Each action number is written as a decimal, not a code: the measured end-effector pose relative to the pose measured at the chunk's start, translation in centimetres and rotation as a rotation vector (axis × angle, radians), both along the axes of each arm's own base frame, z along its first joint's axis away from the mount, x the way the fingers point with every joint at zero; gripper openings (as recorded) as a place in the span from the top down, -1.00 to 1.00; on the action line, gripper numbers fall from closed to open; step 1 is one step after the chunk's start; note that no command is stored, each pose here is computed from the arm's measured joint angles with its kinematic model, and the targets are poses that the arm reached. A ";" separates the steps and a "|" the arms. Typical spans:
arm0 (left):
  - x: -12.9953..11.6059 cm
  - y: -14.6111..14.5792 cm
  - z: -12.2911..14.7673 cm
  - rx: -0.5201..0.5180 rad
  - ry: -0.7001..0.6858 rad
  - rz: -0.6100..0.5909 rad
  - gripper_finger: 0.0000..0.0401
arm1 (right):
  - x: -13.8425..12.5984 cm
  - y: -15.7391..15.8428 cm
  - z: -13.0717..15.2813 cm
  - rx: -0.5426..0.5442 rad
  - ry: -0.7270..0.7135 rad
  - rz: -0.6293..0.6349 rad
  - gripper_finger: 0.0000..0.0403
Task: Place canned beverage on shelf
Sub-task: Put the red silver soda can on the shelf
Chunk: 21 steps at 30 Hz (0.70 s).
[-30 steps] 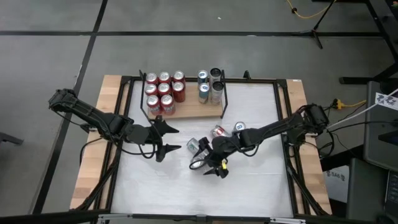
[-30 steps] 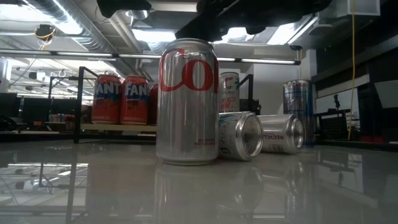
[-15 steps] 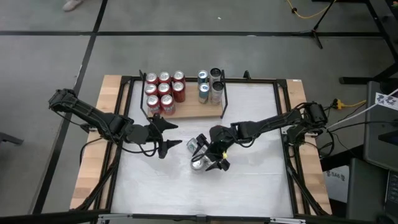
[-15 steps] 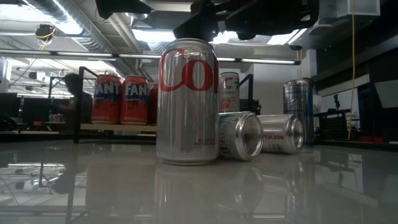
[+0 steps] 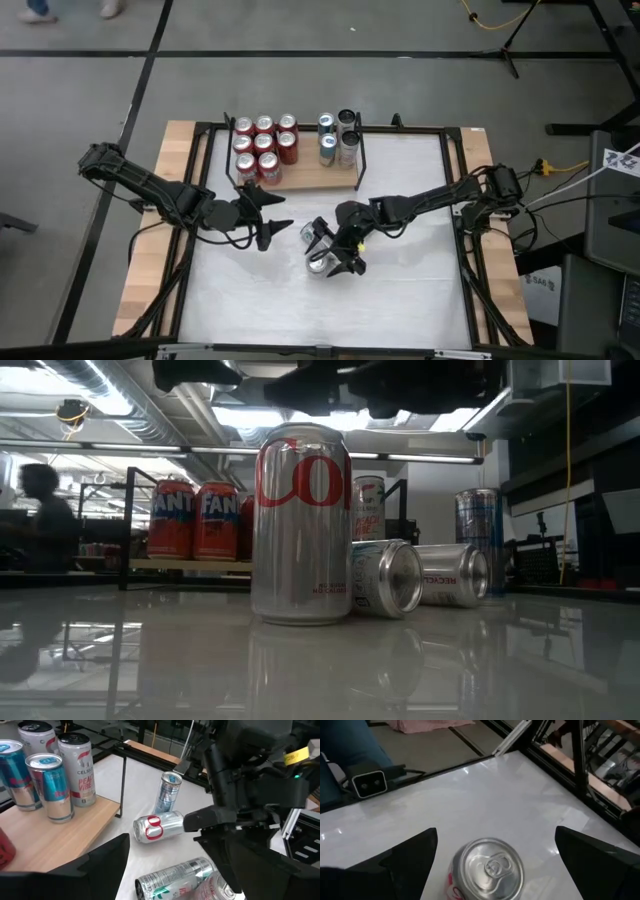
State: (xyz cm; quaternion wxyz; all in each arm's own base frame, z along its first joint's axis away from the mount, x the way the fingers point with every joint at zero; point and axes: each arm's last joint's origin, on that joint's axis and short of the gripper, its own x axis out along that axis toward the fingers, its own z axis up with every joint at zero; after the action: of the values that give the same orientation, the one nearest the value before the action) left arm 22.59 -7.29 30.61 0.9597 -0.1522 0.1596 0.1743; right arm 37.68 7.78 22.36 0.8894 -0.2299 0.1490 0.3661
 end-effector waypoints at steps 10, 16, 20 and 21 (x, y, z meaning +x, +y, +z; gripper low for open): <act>0.0 0.1 0.0 0.011 -0.008 0.029 -0.60 | 0.5 0.1 -1.3 0.003 0.025 0.014 -0.96; 0.0 0.1 0.1 0.010 -0.011 0.032 -0.60 | 0.9 0.2 -2.7 0.003 0.070 0.008 -0.96; 0.0 0.1 0.1 0.013 -0.012 0.038 -0.60 | 1.2 0.2 -3.6 0.000 0.089 0.008 -0.96; 0.0 0.1 0.1 0.014 -0.013 0.041 -0.60 | 1.3 0.3 -3.9 -0.001 0.094 0.009 -0.96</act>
State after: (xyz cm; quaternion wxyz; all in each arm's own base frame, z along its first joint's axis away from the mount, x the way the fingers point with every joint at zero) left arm 22.59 -7.16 30.68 0.9580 -0.1498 0.1491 0.1941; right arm 38.96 8.04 18.47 0.8797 -0.2135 0.1896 0.3804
